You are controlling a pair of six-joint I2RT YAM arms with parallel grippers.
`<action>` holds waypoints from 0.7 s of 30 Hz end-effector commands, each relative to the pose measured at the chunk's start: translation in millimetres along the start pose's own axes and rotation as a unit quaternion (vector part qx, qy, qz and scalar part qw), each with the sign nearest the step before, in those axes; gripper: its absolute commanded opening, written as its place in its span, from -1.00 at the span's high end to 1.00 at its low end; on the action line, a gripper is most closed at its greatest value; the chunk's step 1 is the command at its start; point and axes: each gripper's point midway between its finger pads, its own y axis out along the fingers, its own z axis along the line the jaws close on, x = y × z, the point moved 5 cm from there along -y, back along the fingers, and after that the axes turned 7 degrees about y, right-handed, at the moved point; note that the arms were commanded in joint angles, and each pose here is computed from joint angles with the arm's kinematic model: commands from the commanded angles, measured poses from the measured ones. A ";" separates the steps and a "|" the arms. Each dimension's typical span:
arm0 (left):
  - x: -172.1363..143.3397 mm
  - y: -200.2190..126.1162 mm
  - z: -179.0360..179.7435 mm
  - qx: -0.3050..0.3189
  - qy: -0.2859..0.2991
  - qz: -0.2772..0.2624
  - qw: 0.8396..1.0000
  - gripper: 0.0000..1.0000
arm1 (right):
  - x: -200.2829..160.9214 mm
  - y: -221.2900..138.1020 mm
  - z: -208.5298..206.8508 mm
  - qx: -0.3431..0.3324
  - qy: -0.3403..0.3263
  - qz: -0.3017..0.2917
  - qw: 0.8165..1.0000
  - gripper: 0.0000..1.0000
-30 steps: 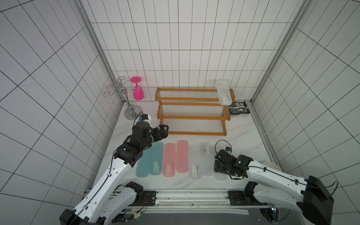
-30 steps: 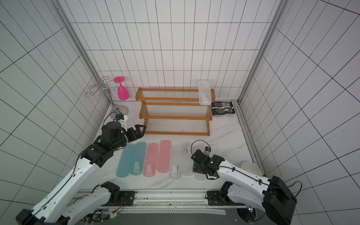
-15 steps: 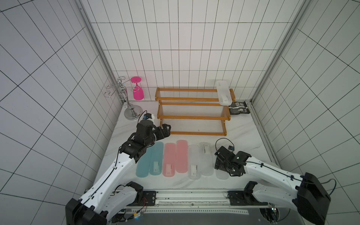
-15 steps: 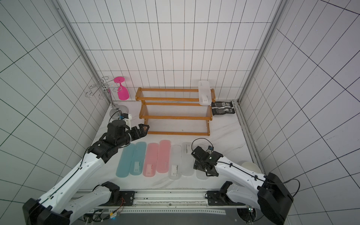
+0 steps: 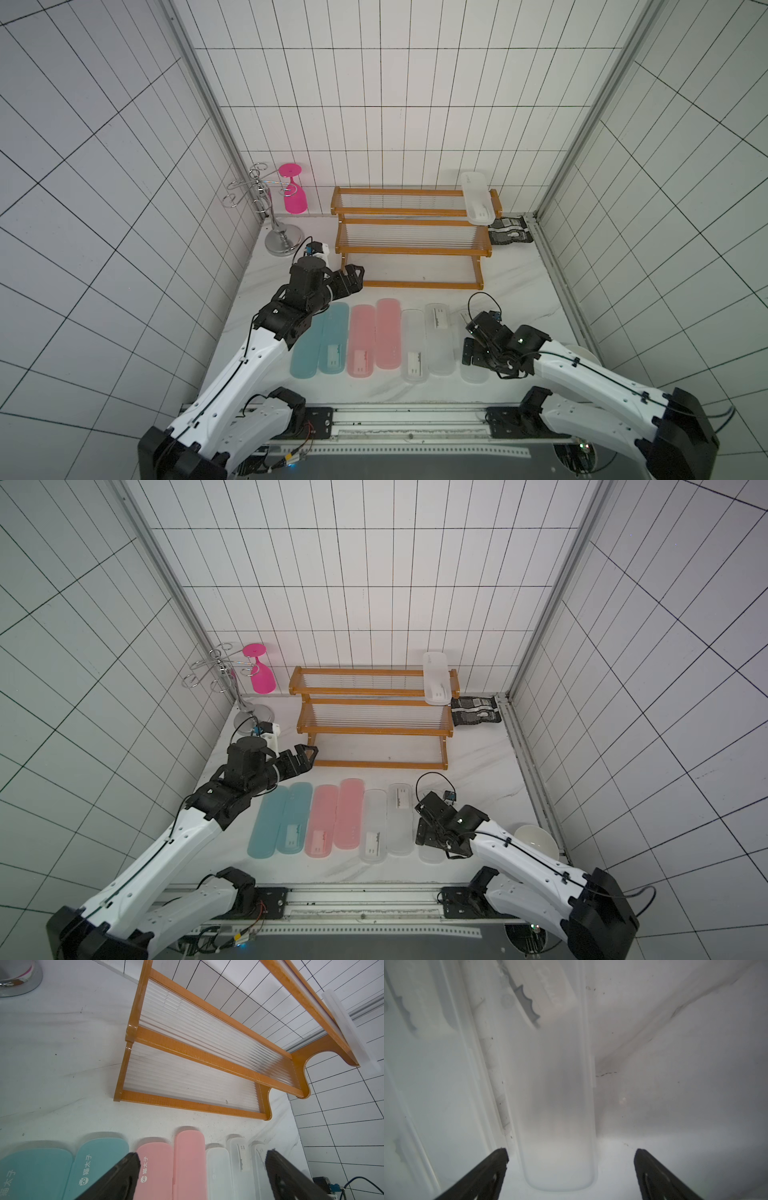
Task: Place the pencil cases on the shelf according to color
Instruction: Pick up the pencil case from the center of the board.
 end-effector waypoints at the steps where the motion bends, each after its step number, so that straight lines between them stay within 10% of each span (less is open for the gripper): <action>1: 1.6 -2.7 -3.4 -0.011 0.004 -0.009 1.000 -0.96 | 0.7 3.0 15.0 0.023 -0.009 -0.001 1.000 -0.98; 21: -2.4 -0.6 -8.9 -0.031 0.002 0.012 0.999 -0.97 | -25.9 14.2 -10.5 -0.043 0.005 0.025 0.999 -0.98</action>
